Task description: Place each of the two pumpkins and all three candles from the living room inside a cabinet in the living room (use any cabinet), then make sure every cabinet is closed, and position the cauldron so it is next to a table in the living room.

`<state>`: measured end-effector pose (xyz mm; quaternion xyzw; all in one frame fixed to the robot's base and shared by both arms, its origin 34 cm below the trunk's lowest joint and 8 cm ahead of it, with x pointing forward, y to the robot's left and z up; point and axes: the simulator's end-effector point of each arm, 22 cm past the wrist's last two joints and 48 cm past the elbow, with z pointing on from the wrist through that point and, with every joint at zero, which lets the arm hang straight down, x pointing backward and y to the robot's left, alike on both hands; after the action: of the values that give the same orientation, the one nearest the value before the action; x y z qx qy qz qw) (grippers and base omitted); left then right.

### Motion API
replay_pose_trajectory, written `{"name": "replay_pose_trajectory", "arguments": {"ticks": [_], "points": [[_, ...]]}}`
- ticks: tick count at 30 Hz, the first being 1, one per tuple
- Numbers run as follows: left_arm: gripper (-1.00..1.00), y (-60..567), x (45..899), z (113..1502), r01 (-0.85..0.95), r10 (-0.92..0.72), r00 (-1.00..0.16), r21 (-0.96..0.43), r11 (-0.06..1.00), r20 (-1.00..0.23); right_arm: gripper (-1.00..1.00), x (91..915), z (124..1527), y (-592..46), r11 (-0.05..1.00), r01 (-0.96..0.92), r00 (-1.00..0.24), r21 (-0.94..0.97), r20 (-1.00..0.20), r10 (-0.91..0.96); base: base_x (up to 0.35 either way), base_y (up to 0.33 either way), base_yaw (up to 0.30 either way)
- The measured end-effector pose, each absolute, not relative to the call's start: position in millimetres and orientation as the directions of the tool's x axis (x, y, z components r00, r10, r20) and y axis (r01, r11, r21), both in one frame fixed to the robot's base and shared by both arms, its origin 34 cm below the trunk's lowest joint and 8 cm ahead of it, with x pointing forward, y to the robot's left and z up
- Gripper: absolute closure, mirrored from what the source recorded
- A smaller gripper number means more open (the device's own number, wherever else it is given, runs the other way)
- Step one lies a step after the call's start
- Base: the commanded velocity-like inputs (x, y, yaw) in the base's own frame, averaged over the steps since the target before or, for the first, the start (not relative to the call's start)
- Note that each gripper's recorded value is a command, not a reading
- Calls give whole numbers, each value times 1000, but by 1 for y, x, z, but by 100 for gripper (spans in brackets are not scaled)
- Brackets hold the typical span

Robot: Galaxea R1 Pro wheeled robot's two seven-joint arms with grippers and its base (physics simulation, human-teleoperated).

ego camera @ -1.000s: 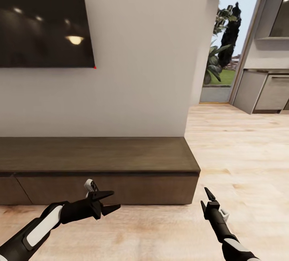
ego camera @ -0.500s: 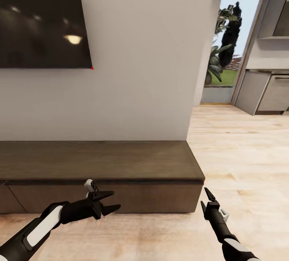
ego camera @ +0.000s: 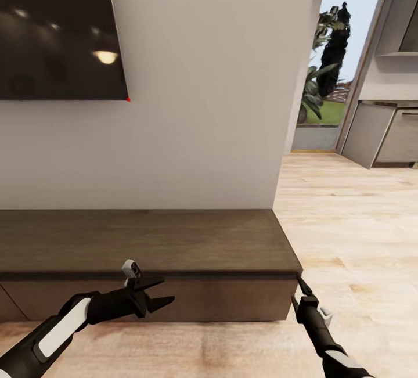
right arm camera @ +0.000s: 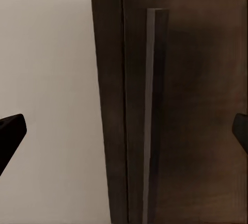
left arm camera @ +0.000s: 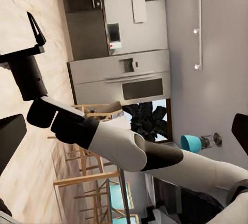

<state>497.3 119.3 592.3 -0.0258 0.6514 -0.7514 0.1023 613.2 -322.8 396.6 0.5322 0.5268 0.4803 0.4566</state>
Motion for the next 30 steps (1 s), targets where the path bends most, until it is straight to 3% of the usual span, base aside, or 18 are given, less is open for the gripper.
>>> {"name": "replay_pose_trajectory", "arguments": {"ticks": [30], "points": [[-100,121,498,588,111,-190,-978,-985,-129,-85,-100,609,371,-316,-7,226,-39,974,16,999,0,2,0]]}}
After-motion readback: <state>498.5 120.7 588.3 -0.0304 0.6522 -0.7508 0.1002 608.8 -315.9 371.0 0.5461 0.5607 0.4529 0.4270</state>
